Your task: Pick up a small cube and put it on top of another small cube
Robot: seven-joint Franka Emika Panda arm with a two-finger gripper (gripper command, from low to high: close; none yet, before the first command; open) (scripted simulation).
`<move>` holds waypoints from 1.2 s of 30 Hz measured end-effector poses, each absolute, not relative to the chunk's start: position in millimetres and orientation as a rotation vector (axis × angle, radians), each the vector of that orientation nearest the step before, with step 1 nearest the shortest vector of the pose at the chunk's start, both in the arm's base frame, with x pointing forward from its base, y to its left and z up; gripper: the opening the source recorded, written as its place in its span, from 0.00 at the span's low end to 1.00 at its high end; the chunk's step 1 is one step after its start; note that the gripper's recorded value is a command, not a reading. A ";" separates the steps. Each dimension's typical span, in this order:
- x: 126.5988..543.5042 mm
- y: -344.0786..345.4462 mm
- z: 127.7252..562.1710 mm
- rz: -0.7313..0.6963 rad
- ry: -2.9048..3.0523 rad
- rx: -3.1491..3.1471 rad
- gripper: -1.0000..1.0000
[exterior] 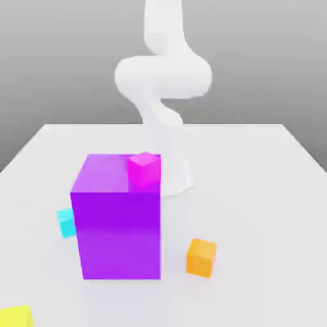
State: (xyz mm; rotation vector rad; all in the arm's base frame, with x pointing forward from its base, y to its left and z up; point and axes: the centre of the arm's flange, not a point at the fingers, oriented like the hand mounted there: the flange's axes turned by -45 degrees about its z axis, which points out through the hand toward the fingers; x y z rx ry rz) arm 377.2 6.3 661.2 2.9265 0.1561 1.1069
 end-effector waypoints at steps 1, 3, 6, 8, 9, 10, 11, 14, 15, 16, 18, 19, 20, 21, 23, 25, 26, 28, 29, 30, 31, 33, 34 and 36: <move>390.1 10.2 636.5 1.050 0.243 2.935 0.50; 410.5 19.3 587.0 0.937 0.414 2.944 0.50; 428.9 34.7 512.3 0.773 0.668 2.934 0.50; 433.3 45.3 462.7 0.664 0.837 2.914 0.50; 433.3 50.4 438.5 0.611 0.920 2.900 0.50; 431.8 55.3 414.7 0.558 1.001 2.884 0.50; 429.0 59.9 391.4 0.504 1.083 2.865 0.50; 413.0 71.9 324.2 0.346 1.323 2.793 0.50; 405.3 75.0 302.9 0.293 1.402 2.764 0.50; 396.5 77.7 282.3 0.240 1.480 2.733 0.50; 375.9 81.2 243.2 0.134 1.633 2.662 0.50; 364.1 82.9 225.0 0.082 1.711 2.621 0.50; 354.6 84.3 209.6 0.041 1.772 2.586 0.50; 349.9 86.2 197.8 0.021 1.807 2.565 0.50; 347.9 84.5 178.5 0.006 1.823 2.556 0.50; 347.5 83.2 160.4 0.002 1.824 2.555 0.50; 347.1 82.9 151.4 0.001 1.824 2.555 0.50; 345.5 82.6 135.4 0.000 1.824 2.556 0.00; 345.5 82.6 135.4 0.000 1.824 2.556 0.00; 345.5 82.7 135.4 -0.001 1.824 2.557 0.00; 345.4 82.7 135.3 -0.001 1.824 2.557 0.00; 345.3 82.7 135.2 -0.004 1.824 2.557 0.00; 344.8 82.7 131.7 -0.003 1.824 2.558 0.00; 345.9 82.7 140.4 -0.002 1.826 2.557 0.00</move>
